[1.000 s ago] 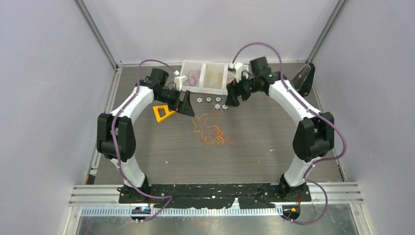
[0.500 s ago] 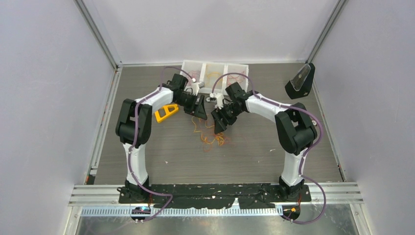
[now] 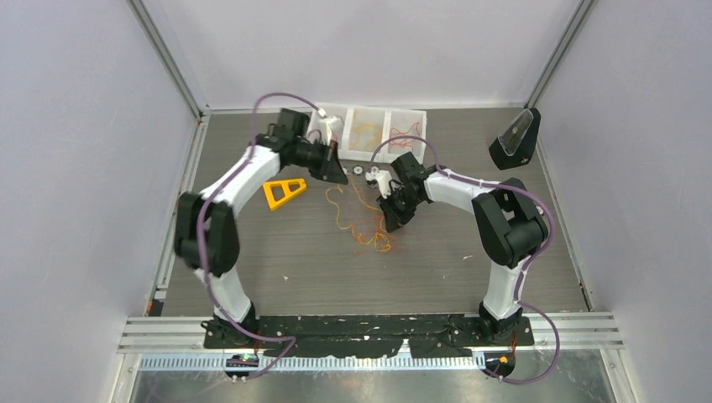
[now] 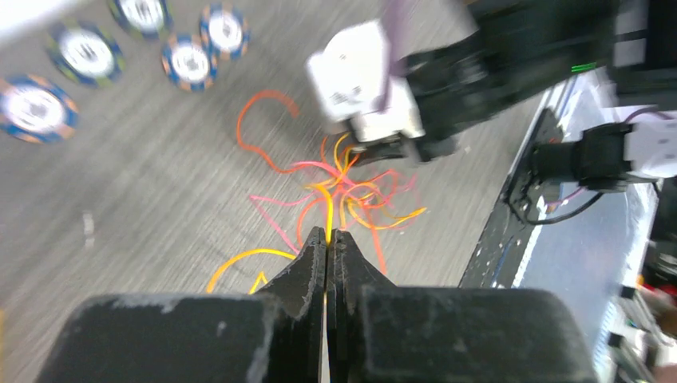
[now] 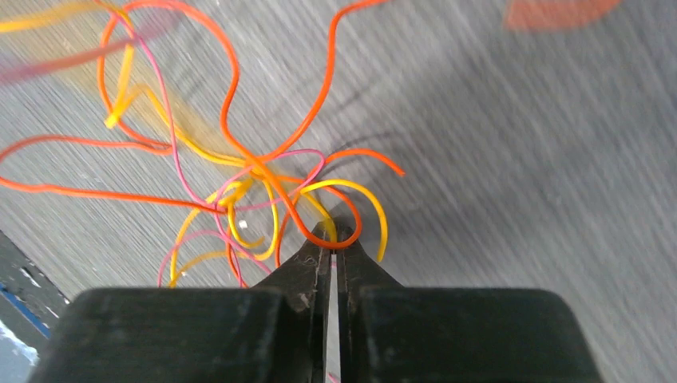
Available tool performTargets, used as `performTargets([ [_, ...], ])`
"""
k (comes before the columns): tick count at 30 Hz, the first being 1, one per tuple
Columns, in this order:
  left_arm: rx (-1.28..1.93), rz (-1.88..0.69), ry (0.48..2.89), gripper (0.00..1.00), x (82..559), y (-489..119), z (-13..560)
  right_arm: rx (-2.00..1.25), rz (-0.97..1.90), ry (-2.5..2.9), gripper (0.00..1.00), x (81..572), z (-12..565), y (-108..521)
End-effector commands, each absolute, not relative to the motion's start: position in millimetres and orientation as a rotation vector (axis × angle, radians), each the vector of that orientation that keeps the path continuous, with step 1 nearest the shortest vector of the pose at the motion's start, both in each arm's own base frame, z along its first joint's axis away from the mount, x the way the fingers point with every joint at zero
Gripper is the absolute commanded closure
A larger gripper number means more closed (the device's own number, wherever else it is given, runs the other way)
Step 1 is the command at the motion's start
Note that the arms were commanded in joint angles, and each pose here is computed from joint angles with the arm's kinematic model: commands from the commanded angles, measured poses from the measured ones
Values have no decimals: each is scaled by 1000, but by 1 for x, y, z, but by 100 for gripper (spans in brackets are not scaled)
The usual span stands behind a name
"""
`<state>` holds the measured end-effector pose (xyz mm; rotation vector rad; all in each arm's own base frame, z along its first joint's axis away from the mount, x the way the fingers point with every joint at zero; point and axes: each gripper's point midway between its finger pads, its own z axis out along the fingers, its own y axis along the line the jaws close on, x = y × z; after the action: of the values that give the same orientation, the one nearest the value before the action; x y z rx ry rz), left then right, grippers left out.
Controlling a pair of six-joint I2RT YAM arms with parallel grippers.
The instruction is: Untangle the cables
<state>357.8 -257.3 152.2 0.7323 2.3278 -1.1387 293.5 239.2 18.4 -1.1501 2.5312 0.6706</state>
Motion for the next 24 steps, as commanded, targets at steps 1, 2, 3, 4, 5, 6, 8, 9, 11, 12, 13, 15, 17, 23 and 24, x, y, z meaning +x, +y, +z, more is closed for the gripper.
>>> performTargets([
  [1,701,-1072,1971,100,348,-223,294,-1241,441,2545,94,281,15,197],
  [2,687,-1067,1926,100,347,-216,313,-1262,421,2537,94,280,14,193],
  [3,678,-1046,1872,100,346,-208,336,-1280,387,2535,95,278,13,186],
  [4,668,-1022,1828,100,345,-200,356,-1286,363,2535,95,277,12,182],
  [5,668,-1010,1778,100,342,-194,376,-1303,351,2532,95,275,11,178],
  [6,659,-985,1734,100,341,-186,394,-1308,335,2527,95,275,12,175],
  [8,657,-941,1648,100,335,-176,429,-1324,315,2531,95,272,10,168],
  [9,655,-918,1608,100,332,-172,445,-1333,309,2539,95,270,9,163],
  [11,658,-883,1532,100,324,-166,476,-1339,300,2544,95,269,7,156],
  [12,664,-869,1505,100,320,-165,487,-1333,297,2542,95,270,8,153],
  [13,674,-857,1473,100,314,-165,499,-1341,294,2539,95,269,8,150],
  [15,678,-845,1428,100,307,-165,515,-1336,298,2536,95,270,9,145],
  [17,672,-821,1398,100,305,-163,527,-1329,300,2534,95,272,10,140],
  [23,620,-728,1293,100,302,-151,570,-1295,277,2555,95,275,11,123],
  [24,596,-704,1258,100,300,-146,584,-1296,274,2558,95,274,10,120],
])
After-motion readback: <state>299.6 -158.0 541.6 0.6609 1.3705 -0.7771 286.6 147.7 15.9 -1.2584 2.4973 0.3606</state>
